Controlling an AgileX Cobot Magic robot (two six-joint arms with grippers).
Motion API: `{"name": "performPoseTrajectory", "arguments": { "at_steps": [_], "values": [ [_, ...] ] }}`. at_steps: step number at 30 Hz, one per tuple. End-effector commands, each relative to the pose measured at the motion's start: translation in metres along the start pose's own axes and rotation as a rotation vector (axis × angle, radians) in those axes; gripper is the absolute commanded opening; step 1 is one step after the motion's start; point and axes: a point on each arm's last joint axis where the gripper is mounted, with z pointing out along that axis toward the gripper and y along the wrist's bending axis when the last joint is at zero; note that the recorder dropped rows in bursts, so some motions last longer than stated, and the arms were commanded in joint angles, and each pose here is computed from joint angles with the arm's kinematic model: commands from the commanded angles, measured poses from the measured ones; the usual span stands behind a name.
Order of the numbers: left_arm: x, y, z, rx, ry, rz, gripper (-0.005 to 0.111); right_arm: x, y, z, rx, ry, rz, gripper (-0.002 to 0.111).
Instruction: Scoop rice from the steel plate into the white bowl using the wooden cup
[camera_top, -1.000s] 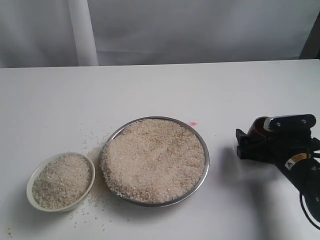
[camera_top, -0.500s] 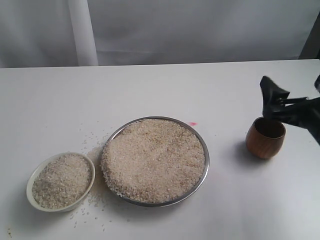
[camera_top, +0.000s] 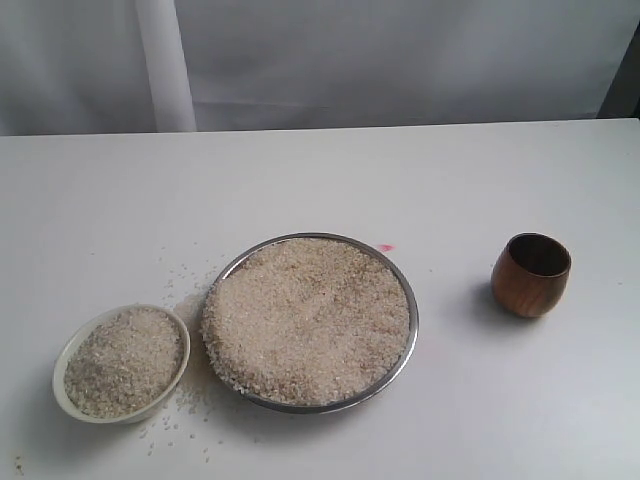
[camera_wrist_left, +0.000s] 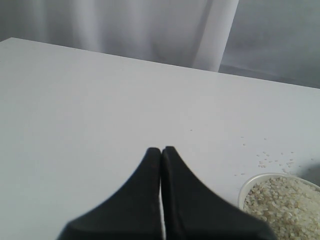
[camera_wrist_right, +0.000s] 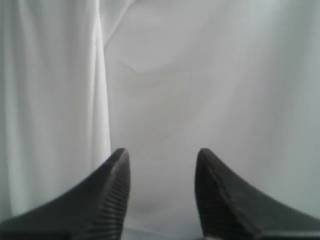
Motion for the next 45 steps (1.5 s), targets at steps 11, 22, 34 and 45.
{"name": "performPoseTrajectory", "arguments": {
  "at_steps": [11,22,34,45],
  "values": [
    [-0.002,-0.001,-0.001,0.009,-0.01,-0.006,0.0,-0.026,0.002,-0.06,-0.05,0.008,-0.002,0.0],
    [-0.002,-0.001,-0.001,0.009,-0.01,-0.006,0.0,-0.028,0.002,-0.061,-0.047,-0.002,0.009,0.0],
    [-0.002,-0.001,-0.001,0.009,-0.01,-0.006,0.0,0.005,0.002,-0.092,-0.078,0.267,-0.031,0.0],
    [-0.002,-0.001,-0.001,0.009,-0.01,-0.006,0.0,0.047,-0.007,-0.107,0.006,0.2,-0.197,0.0]
  ]
}}
